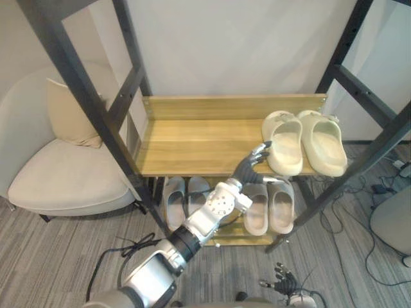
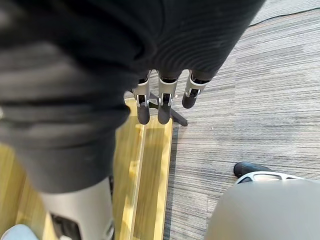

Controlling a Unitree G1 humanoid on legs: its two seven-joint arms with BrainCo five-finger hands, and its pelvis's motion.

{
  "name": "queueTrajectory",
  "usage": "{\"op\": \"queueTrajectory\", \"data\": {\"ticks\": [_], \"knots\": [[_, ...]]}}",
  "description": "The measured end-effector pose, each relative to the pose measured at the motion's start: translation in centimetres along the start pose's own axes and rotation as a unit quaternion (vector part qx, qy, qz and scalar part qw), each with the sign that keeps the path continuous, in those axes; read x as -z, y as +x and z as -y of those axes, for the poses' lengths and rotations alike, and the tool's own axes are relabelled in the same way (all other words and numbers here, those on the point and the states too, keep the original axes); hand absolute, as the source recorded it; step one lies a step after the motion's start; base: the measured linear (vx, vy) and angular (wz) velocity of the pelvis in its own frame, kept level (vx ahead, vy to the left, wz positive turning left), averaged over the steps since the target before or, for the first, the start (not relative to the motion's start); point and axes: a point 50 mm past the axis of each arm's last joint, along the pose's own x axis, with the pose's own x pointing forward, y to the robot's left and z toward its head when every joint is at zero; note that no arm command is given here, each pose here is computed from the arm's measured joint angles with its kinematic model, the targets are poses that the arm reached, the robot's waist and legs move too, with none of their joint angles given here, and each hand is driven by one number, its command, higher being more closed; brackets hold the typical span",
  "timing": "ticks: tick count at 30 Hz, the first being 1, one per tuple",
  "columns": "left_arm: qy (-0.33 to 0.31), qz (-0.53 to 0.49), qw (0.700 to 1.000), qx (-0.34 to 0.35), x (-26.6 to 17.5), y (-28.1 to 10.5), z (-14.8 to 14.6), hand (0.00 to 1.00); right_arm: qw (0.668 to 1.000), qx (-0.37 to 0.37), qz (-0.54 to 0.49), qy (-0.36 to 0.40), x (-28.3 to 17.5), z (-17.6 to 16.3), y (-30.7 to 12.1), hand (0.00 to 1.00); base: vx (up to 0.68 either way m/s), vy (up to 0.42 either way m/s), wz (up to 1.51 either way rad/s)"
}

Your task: Organize the slippers on the shoe rack

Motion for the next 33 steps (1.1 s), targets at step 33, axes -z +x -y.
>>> {"op": "queueTrajectory", "data": {"ticks": [33], "knots": [[-0.059, 0.124, 0.990, -0.012, -5.1, -4.2, -4.8, 0.00, 0.999, -0.021, 0.036, -0.014, -2.5, -0.5, 1.0, 0.00, 0.01, 0.004, 0.05]]}}
